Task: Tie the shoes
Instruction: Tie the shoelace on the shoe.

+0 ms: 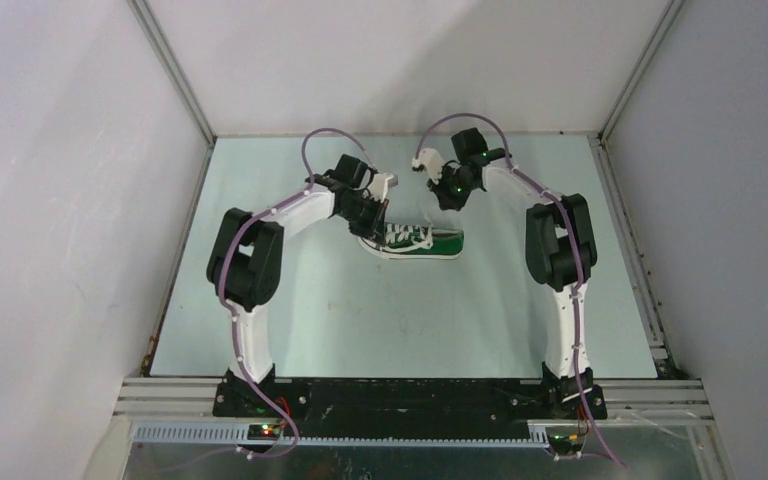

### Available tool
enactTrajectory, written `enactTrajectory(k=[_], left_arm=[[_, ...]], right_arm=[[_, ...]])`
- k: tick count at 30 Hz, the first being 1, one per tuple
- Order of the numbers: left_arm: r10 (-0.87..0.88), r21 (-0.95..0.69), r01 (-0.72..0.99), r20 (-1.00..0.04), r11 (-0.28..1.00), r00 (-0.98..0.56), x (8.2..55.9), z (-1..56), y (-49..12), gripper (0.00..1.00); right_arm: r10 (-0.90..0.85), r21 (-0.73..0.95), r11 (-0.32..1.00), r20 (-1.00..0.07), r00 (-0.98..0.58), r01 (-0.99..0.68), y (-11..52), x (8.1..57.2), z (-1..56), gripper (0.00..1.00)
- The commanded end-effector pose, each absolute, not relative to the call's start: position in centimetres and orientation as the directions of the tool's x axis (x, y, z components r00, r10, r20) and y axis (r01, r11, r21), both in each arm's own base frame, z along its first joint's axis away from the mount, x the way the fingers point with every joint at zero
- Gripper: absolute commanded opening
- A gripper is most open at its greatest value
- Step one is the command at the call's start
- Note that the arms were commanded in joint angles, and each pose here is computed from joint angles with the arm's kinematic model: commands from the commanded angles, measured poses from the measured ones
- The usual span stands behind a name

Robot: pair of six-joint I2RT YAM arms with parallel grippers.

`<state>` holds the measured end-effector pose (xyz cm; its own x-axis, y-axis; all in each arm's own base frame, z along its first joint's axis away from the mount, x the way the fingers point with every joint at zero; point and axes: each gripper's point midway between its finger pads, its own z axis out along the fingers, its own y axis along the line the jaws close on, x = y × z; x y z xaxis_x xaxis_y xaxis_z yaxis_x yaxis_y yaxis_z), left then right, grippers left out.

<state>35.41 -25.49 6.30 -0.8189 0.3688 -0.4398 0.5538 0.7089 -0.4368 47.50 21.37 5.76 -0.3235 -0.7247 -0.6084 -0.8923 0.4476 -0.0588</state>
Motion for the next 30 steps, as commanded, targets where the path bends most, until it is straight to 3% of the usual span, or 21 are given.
enactTrajectory(k=[1, 7, 12, 19, 22, 26, 30], left_arm=[[0.349, -0.339, 0.550, -0.500, 0.763, -0.793, 39.2, 5.9, -25.0, 0.00], [0.356, -0.275, 0.573, -0.559, 0.772, -0.749, 41.7, 6.3, -24.6, 0.00], [0.359, -0.241, 0.598, -0.610, 0.765, -0.706, 43.4, 8.1, -24.8, 0.00], [0.355, -0.298, 0.608, -0.595, 0.736, -0.722, 41.1, 11.0, -24.0, 0.00], [0.388, -0.298, 0.650, -0.606, 0.699, -0.694, 38.5, 12.5, -23.2, 0.00], [0.401, -0.295, 0.751, -0.701, 0.590, -0.590, 34.9, 16.2, -23.5, 0.00], [0.456, -0.284, 0.816, -0.714, 0.504, -0.530, 32.2, 16.2, -24.3, 0.00]], right_arm=[[-0.807, 0.056, 0.329, -0.501, -0.312, -0.943, 21.4, 41.3, 4.7, 0.00], [-0.805, 0.283, 0.296, -0.439, -0.398, -0.912, 22.5, 33.6, 4.9, 0.00], [-0.759, 0.360, 0.313, -0.462, -0.459, -0.879, 24.4, 32.1, 6.8, 0.00], [-0.711, 0.307, 0.399, -0.491, -0.502, -0.864, 23.6, 34.7, 9.0, 0.00], [-0.664, 0.234, 0.431, -0.572, -0.482, -0.871, 23.4, 37.2, 12.6, 0.00], [-0.579, 0.126, 0.474, -0.702, -0.416, -0.872, 24.9, 40.9, 16.5, 0.00], [-0.475, 0.081, 0.468, -0.817, -0.328, -0.880, 28.7, 44.6, 19.3, 0.00]])
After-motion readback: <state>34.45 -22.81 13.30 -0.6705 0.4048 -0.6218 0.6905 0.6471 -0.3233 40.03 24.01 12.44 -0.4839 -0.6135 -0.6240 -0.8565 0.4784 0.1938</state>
